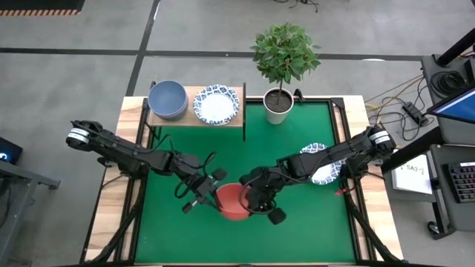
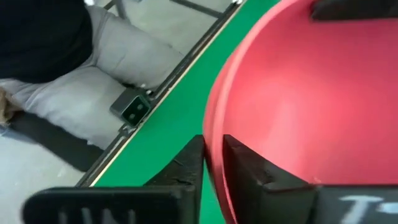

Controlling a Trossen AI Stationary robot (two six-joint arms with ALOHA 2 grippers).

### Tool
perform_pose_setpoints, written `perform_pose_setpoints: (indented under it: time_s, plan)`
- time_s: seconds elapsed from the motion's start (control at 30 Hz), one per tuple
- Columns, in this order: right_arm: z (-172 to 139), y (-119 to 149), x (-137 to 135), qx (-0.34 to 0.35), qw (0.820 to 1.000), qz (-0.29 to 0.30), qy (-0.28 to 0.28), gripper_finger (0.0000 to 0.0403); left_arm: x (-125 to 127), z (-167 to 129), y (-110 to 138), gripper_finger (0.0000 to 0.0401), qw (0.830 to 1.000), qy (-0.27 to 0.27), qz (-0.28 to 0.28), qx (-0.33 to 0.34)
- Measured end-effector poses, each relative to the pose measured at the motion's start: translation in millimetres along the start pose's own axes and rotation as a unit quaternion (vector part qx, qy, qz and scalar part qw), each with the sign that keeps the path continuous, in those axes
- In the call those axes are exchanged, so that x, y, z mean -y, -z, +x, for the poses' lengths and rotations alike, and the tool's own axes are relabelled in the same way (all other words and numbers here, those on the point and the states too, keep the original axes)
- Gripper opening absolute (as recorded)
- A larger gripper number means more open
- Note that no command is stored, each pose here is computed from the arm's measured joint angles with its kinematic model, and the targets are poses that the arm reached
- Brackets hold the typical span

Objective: Place and stack bowls onto a shelf
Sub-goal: Stack the orange bowl on top of the blue bowl on the shelf

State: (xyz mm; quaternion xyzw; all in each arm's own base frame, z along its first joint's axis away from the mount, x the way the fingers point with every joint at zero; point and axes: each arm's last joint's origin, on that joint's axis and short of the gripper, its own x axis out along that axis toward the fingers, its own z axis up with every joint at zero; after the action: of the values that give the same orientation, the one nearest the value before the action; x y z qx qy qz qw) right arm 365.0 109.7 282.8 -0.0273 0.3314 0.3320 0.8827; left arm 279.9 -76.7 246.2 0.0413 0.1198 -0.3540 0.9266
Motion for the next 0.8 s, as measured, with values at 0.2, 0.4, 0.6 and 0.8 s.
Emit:
perform_pose_setpoints:
  time_s: [0.2,0.4,0.6,0.8]
  plan:
    - [0,-3,1,0.015,1.000,0.004,0.007,0.0114,-2,-1,-3,0.0001,1.000,-0.019,0.002,0.009]
    - [-1,-2,4,0.009,0.999,0.008,0.034,0.0161,-1,-1,-1,0.0001,1.000,-0.011,-0.004,0.004]
    - [-13,-6,6,0.021,0.997,0.005,0.070,0.0180,-1,-1,0,0.0001,1.000,-0.007,-0.022,-0.001]
    - [-32,-14,2,0.044,0.994,-0.001,0.103,0.0183,0,-2,-2,0.0001,0.999,-0.011,-0.039,0.000]
